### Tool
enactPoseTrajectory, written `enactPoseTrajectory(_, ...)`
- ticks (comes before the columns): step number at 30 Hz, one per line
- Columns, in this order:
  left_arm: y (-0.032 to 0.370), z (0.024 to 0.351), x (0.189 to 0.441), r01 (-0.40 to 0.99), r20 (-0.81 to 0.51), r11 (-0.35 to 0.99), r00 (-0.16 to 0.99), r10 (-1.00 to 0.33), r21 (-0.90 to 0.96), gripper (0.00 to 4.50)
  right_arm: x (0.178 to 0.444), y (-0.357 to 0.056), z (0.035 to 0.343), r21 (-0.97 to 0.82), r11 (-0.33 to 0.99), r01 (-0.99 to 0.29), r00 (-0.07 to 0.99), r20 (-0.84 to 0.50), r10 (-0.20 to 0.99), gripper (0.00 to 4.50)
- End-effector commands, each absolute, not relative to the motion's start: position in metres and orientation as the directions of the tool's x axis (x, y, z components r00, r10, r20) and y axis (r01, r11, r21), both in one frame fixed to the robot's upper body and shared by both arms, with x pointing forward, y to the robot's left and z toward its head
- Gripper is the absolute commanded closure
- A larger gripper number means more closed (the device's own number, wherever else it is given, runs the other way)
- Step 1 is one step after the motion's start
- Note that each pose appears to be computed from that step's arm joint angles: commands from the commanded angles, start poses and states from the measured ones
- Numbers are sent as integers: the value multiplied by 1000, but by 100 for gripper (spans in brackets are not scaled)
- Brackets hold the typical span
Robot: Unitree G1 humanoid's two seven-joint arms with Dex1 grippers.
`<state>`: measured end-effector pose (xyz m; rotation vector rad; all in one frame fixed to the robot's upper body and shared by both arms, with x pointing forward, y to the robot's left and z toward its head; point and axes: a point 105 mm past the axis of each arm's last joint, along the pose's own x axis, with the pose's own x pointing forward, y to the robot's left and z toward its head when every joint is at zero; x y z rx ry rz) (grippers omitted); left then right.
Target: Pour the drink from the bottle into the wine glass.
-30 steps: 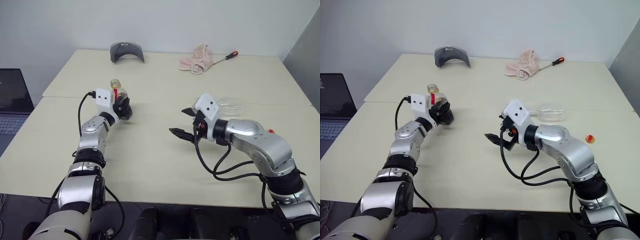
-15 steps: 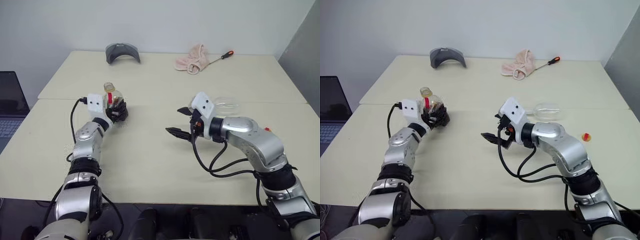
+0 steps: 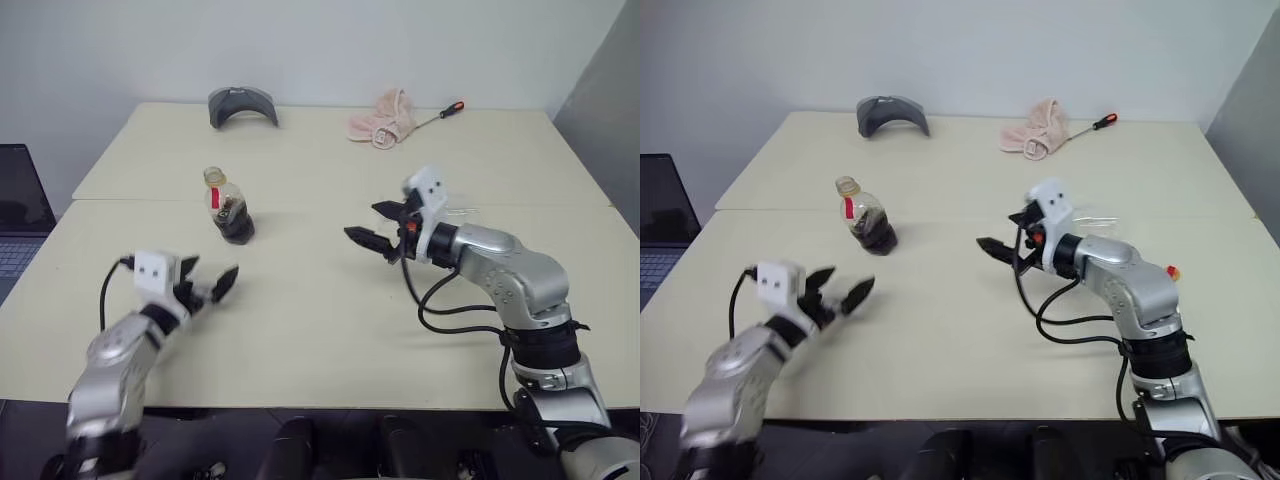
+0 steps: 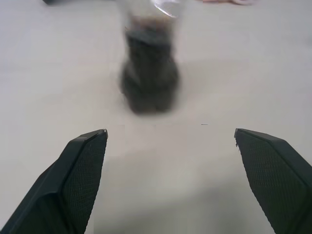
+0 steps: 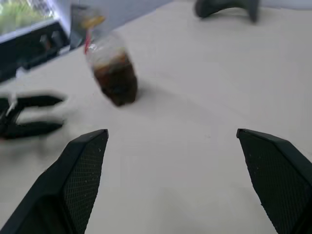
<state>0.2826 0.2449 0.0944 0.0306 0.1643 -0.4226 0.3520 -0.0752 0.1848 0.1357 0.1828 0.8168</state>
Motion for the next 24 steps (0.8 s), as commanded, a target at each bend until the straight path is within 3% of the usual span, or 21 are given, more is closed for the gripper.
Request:
enactPoseTrajectory(1,205,114,270,612,-181,789,783,-595,56,3,349,-85,182,382,698,-605,726,-95,681,0)
enactPoseTrajectory(5,164,118,276,734,-226,668,677,-701,126,3,355,-91,167,572,705,-421,790,-151,594,0)
enactPoseTrajectory(8,144,127,289,766,-214,619,643,-735,176,3,371,-103,153,666,707,-236,850,-212,483,0)
enactPoseTrajectory(12,127,135,296,794,-192,574,606,-772,201,3,388,-116,154,750,655,-90,906,-211,367,0)
enactPoseTrajectory(15,123,137,302,792,-172,576,608,-775,203,3,400,-117,161,825,563,-44,929,-173,327,0)
enactPoseTrajectory(24,110,138,315,776,-125,586,621,-773,233,3,425,-102,153,875,477,78,931,-234,278,0)
